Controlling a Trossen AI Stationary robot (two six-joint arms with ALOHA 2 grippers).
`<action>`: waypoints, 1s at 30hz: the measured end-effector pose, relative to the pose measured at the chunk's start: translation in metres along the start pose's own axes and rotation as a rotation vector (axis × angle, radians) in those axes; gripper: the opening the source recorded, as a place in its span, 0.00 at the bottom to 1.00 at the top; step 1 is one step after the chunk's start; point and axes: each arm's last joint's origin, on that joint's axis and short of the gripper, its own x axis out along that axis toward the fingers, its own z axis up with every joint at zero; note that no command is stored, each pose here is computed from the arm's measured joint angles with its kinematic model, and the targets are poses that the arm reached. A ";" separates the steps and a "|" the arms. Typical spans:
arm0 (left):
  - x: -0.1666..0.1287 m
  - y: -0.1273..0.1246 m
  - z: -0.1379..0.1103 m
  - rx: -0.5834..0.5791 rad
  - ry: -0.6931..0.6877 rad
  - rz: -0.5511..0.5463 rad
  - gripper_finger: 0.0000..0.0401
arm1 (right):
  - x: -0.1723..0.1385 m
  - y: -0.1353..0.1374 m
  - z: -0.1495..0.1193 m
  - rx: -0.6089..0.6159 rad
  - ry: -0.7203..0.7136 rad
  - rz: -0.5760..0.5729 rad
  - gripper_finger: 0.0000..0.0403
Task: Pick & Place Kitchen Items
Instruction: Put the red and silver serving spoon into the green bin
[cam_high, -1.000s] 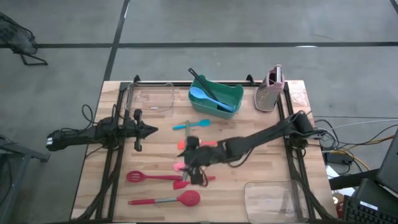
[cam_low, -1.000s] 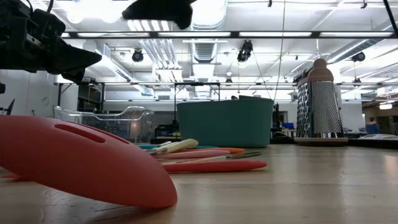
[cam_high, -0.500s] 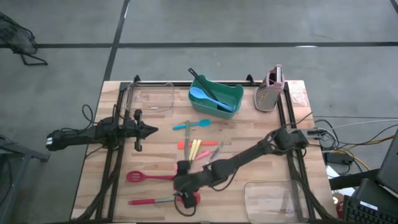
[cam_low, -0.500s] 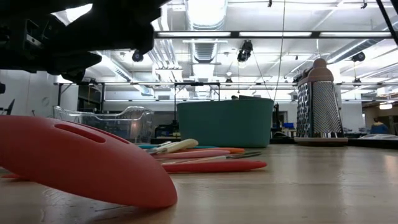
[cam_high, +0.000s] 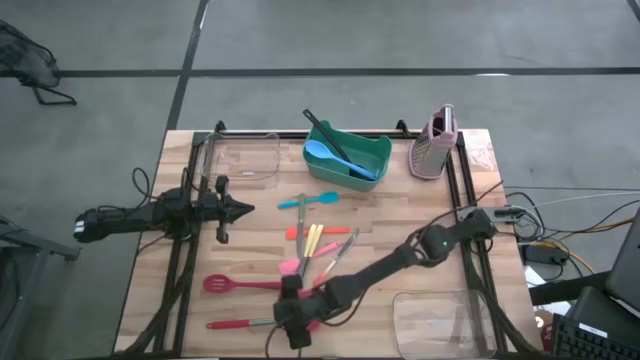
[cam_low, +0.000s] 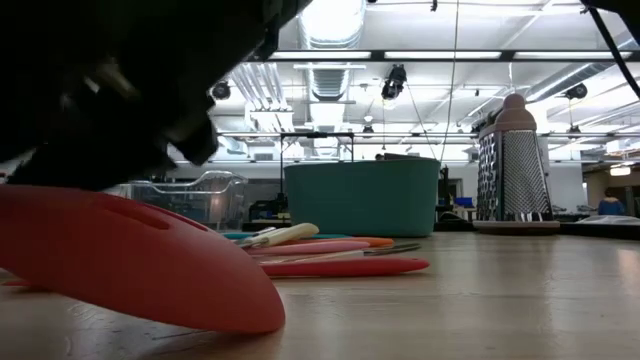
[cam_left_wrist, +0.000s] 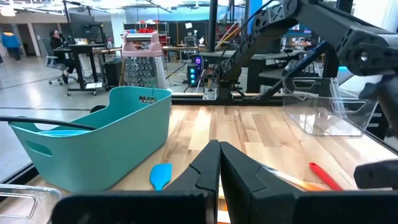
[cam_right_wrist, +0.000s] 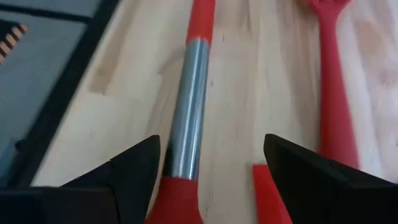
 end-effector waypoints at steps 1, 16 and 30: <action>0.000 0.000 0.000 0.000 0.000 -0.001 0.05 | 0.001 0.001 -0.001 0.005 0.011 -0.002 0.67; 0.000 0.000 0.000 0.000 0.001 0.000 0.05 | 0.002 0.001 -0.003 0.017 0.049 -0.007 0.29; 0.000 0.000 0.000 0.000 0.001 0.000 0.05 | -0.039 -0.003 0.017 -0.052 0.102 -0.034 0.18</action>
